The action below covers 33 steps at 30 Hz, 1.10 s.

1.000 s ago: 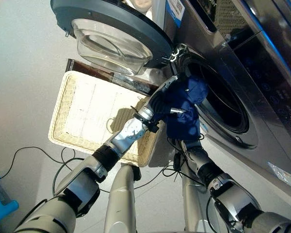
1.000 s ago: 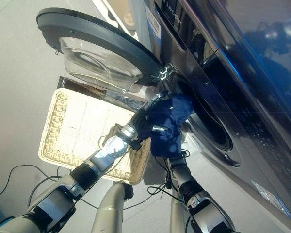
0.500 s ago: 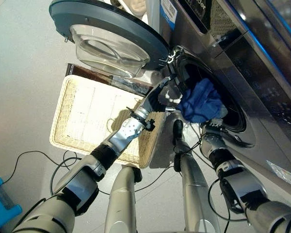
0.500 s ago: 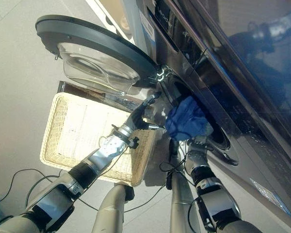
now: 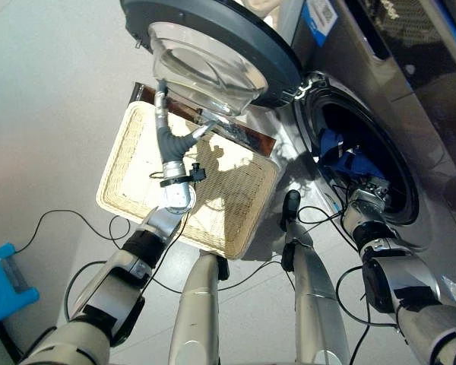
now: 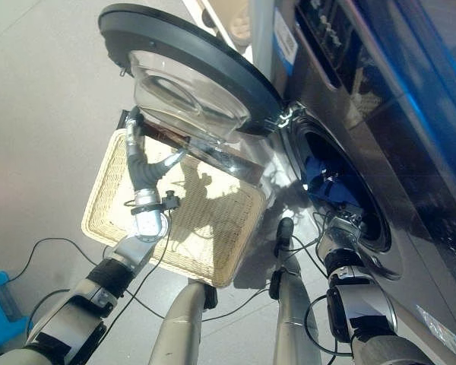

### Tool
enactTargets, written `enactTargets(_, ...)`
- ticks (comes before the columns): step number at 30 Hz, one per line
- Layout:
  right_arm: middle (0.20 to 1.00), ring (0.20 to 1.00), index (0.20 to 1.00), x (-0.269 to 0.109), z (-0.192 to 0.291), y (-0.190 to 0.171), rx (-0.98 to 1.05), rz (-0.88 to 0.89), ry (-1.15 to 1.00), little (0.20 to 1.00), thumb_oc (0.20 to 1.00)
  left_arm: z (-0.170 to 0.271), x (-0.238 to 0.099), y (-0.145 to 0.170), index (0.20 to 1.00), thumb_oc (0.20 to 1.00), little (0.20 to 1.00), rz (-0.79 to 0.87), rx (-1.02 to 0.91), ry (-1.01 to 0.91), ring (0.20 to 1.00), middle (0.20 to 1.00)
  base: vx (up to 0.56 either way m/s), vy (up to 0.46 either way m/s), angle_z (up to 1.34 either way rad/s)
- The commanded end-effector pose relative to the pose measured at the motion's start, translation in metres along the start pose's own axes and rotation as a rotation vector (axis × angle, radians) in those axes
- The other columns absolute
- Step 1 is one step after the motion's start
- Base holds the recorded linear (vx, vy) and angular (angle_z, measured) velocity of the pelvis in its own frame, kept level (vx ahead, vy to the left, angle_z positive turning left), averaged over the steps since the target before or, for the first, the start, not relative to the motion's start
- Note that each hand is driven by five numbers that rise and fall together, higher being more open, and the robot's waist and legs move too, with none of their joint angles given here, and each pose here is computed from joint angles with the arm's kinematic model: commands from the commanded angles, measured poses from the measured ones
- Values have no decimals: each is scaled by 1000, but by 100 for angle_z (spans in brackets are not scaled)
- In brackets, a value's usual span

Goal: Put the clothes into the washing machine.

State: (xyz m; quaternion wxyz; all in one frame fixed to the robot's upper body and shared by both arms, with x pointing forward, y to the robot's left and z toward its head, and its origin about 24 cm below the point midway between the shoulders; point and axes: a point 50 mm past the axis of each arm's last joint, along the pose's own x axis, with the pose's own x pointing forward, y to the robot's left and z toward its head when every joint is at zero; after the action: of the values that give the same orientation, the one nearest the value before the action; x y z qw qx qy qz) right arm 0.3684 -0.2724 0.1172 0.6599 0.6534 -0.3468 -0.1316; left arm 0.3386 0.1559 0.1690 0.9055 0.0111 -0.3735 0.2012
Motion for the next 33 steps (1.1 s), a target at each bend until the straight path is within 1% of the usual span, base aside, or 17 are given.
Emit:
enactTargets(1, 200, 200, 200, 20, 21, 30, 36, 55, -164, 200, 200, 0, 6, 15, 1000, 1000, 1000, 152, -78, 24, 1000, 1000, -16, -70, 16)
enactTargets(3, 200, 200, 200, 22, 23, 39, 81, 25, -242, 200, 200, -9, 0, 26, 1000, 1000, 1000, 165, -67, 74, 1000, 1000, -14, -70, 8)
enactTargets(7, 200, 200, 200, 24, 30, 50, 133, -10, -338, 200, 200, -13, -5, 34, 1000, 1000, 1000, 137, -36, 82, 1000, 1000, -6, -24, 12)
enactTargets(8, 200, 200, 200, 24, 36, 52, 152, -48, -397, 200, 200, -16, -7, 35, 1000, 1000, 1000, 122, -22, 98, 1000, 1000, -4, -18, 9)
enactTargets(9, 200, 200, 200, 25, 37, 53, 155, -57, -412, 200, 200, -17, -7, 35, 1000, 1000, 1000, 118, -19, 99, 1000, 1000, -7, -17, 4)
enactTargets(10, 200, 200, 200, 25, 44, 56, 164, -95, -475, 200, 200, -18, -8, 35, 1000, 1000, 1000, 103, -3, 104, 1000, 1000, 0, 0, 0)
enactTargets(11, 200, 200, 200, 25, 44, 56, 164, -95, -475, 200, 200, -18, -8, 35, 1000, 1000, 1000, 103, -3, 104, 1000, 1000, -2, -2, 4)
enactTargets(13, 200, 200, 200, 24, 60, 54, 173, -162, -589, 200, 200, -21, -11, 35, 1000, 1000, 1000, 85, 10, 124, 1000, 1000, 9, -1, 4)
enactTargets(15, 200, 200, 200, 23, 69, 58, 190, -183, -669, 200, 200, -22, -13, 35, 1000, 1000, 1000, 72, 8, 131, 1000, 1000, 0, 0, 0)
enactTargets(19, 200, 200, 200, 22, 72, 59, 195, -187, -694, 200, 200, -22, -13, 34, 1000, 1000, 1000, 65, 6, 132, 1000, 1000, 0, 0, 0)
enactTargets(20, 200, 200, 200, 20, 83, 63, 198, -174, -770, 200, 200, -20, -13, 33, 1000, 1000, 1000, 47, -2, 123, 1000, 1000, 0, 0, 0)
enactTargets(25, 200, 200, 200, 13, 96, 60, 197, -232, -878, 200, 200, -18, -14, 33, 1000, 1000, 1000, 40, -3, 126, 1000, 1000, 0, 0, 0)
enactTargets(28, 200, 200, 200, 8, 110, 50, 187, -330, -947, 200, 200, -16, -16, 31, 1000, 1000, 1000, 25, 7, 117, 1000, 1000, 0, 0, 0)
enactTargets(29, 338, 338, 338, 8, 115, 46, 163, -345, -943, 338, 338, -15, -17, 30, 1000, 1000, 1000, 21, 5, 116, 1000, 1000, 0, 0, 0)
enactTargets(30, 580, 580, 580, 9, 116, 45, 153, -351, -933, 580, 580, -14, -17, 30, 1000, 1000, 1000, 20, 4, 116, 1000, 1000, 0, 0, 0)
enactTargets(31, 1000, 1000, 1000, 12, 120, 35, 114, -408, -868, 1000, 1000, -14, -17, 31, 1000, 1000, 1000, 12, 0, 115, 1000, 1000, 0, 0, 0)
enactTargets(33, 1000, 1000, 1000, 17, 120, 32, 75, -409, -808, 1000, 1000, -13, -18, 29, 1000, 1000, 1000, 6, -3, 115, 1000, 1000, 0, 0, 0)
